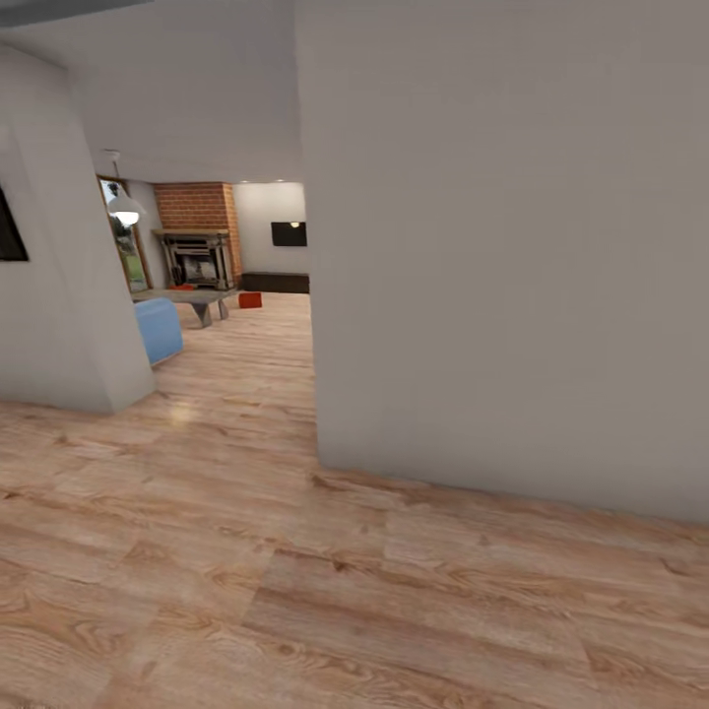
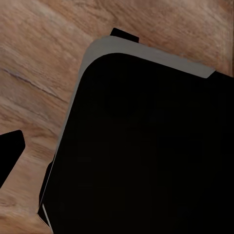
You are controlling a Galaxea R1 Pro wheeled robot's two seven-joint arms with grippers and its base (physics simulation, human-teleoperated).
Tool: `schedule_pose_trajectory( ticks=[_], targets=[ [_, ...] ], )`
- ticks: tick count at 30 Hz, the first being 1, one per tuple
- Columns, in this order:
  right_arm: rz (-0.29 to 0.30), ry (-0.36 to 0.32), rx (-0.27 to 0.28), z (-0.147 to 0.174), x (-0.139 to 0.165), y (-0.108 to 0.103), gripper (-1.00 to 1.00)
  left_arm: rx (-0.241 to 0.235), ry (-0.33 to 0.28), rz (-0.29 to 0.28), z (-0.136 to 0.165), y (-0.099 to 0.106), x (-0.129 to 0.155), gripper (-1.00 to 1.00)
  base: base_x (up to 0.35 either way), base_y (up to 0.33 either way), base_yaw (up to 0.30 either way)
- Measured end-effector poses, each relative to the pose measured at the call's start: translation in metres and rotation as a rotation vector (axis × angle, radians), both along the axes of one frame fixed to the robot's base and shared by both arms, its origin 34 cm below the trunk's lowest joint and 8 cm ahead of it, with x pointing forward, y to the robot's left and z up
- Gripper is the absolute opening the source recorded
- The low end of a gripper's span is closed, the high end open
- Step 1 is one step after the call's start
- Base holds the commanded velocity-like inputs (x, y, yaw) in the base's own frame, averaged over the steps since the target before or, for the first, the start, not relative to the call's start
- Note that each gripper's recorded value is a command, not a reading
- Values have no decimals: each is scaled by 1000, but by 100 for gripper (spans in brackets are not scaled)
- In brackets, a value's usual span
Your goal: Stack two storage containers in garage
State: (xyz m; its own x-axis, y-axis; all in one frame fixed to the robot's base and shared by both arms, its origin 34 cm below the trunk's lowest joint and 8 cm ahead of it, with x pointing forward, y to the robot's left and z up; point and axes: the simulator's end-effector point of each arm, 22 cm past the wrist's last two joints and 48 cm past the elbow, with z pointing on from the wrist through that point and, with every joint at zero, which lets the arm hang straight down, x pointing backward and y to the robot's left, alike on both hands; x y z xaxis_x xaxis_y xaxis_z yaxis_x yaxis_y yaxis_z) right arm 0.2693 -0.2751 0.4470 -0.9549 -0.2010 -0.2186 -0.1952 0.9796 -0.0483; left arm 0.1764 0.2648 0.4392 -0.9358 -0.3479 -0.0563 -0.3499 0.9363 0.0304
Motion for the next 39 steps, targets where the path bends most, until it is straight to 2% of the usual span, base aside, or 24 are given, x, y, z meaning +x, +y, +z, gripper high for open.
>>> schedule_pose_trajectory(
  ticks=[19,39],
  targets=[
    [-7,-1,-10,0,0,-7,100,-3,7,-4,0,-1,-2,100,321,0,286],
    [-4,-3,-5,0,1,-2,100,-2,3,4,0,-1,-1,100,322,0,286]
  ],
)
